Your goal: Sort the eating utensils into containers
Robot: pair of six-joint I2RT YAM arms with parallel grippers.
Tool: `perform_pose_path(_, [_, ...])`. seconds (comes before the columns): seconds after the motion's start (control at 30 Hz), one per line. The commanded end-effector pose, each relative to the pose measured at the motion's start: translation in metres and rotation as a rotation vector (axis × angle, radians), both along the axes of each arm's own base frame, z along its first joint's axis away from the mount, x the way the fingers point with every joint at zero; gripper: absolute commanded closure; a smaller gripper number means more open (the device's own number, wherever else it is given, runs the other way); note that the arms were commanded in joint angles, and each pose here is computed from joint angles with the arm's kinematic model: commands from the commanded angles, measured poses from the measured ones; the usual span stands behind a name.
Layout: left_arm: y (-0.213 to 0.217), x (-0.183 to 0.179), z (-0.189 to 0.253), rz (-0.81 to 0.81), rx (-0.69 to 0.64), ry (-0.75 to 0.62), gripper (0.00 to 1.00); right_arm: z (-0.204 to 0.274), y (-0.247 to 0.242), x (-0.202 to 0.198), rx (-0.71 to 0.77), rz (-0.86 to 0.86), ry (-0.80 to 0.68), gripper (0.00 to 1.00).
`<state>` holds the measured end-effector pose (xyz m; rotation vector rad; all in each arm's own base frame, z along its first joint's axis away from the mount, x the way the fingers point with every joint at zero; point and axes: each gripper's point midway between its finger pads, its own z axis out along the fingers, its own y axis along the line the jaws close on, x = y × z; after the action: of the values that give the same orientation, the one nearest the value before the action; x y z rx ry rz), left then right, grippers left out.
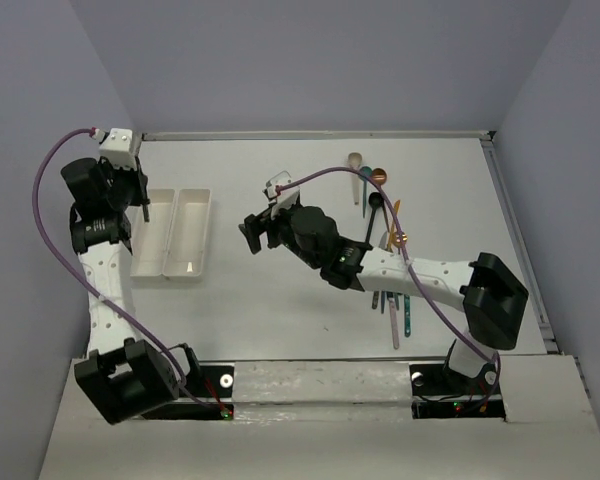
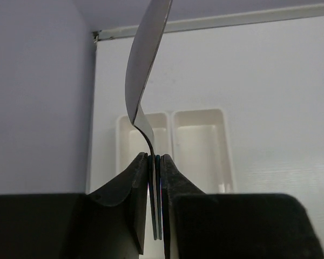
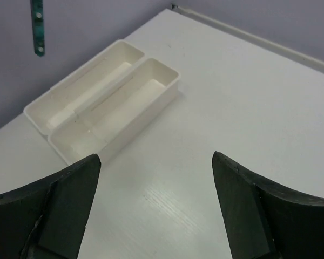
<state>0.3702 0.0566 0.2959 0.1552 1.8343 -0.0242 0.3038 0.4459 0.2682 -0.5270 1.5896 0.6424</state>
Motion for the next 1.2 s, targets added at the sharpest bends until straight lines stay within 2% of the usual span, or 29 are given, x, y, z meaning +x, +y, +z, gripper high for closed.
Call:
perform_pose_path(0.0, [0.051,0.002,-0.013,0.078,0.208,0.115,1.0,-0.005,-0.045,0.004,-0.019,-0.106,0.047,0.1])
perform_pose_path(0.23, [0.077,0.015,-0.067,0.117,0.254,0.311,1.0,-0.035,-0.079,0.01,-0.071,-0.163,0.113,0.1])
perform_pose_path(0.4, [0.068,0.021,-0.112,0.08,0.272,0.439,1.0,-0.052,-0.1,0.013,-0.082,-0.2,0.158,0.1])
perform_pose_path(0.6, [0.064,0.025,-0.13,0.081,0.311,0.498,1.0,-0.07,-0.127,0.016,-0.097,-0.239,0.188,0.1])
perform_pose_path(0.9, [0.071,0.018,-0.178,0.126,0.289,0.612,1.0,-0.078,-0.147,0.019,-0.12,-0.272,0.188,0.1])
perform_pose_path(1.03, [0.065,0.014,-0.197,0.097,0.264,0.64,1.0,-0.081,-0.153,0.021,-0.129,-0.287,0.19,0.09])
perform_pose_path(1.07, [0.064,0.014,-0.198,0.095,0.259,0.64,0.99,-0.081,-0.152,0.021,-0.126,-0.286,0.19,0.09])
perform_pose_path(1.13, [0.064,0.016,-0.202,0.096,0.25,0.645,0.88,-0.082,-0.151,0.02,-0.125,-0.28,0.196,0.09])
perform_pose_path(1.17, [0.064,0.016,-0.203,0.096,0.25,0.645,0.86,-0.081,-0.151,0.02,-0.123,-0.279,0.195,0.09])
